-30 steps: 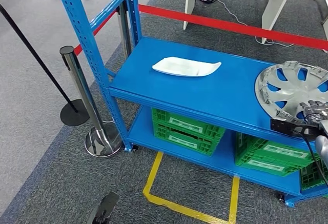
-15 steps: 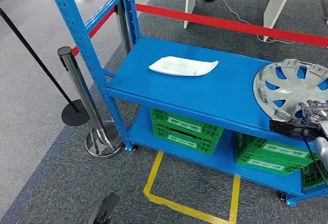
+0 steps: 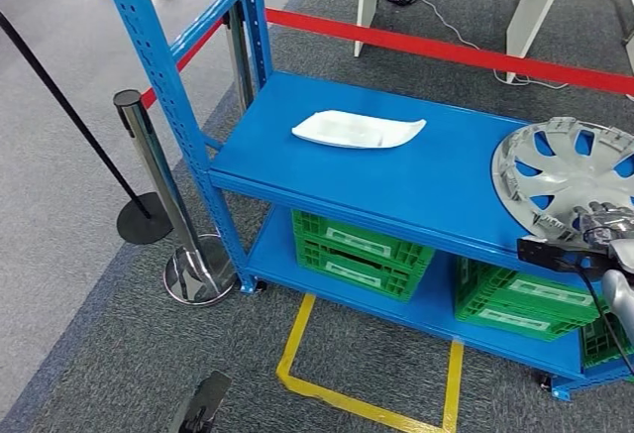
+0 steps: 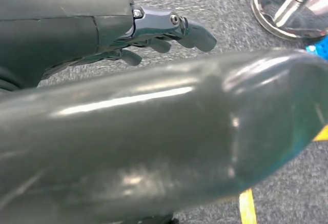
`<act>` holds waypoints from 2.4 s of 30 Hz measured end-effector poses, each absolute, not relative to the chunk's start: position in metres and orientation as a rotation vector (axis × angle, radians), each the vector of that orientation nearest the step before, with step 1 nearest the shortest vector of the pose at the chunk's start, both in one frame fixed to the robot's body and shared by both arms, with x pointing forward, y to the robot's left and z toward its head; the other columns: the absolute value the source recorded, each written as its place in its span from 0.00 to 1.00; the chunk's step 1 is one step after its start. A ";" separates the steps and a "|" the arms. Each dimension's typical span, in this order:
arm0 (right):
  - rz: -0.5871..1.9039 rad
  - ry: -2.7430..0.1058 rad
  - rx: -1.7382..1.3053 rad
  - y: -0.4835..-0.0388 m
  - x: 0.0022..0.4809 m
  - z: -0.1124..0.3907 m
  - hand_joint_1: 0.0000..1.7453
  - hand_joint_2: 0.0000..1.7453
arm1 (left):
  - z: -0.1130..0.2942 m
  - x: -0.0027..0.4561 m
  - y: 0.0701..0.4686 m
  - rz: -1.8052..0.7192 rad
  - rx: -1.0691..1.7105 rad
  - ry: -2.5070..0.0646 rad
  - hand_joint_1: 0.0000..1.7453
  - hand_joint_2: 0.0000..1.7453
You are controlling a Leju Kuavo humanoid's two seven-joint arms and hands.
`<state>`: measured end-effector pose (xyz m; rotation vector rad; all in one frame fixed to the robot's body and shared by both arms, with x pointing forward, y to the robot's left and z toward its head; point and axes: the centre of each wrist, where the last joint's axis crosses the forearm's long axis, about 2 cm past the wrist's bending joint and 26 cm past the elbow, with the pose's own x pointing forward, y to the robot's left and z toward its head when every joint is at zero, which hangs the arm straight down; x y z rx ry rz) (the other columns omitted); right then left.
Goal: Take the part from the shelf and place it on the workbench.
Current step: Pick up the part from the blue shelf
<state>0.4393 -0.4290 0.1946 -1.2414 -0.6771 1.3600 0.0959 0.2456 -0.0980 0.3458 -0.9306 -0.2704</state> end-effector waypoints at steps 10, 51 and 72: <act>1.382 -0.623 -1.197 -0.434 0.432 0.179 0.00 1.00 | -0.098 0.097 0.243 -0.268 0.342 -0.931 0.00 0.00; 1.409 -0.676 -1.107 -0.438 0.434 0.187 1.00 1.00 | -0.099 0.093 0.249 -0.252 0.329 -0.958 0.00 0.00; 1.382 -0.802 -1.209 -0.434 0.440 0.211 1.00 1.00 | -0.100 0.091 0.251 -0.206 0.314 -0.995 0.00 1.00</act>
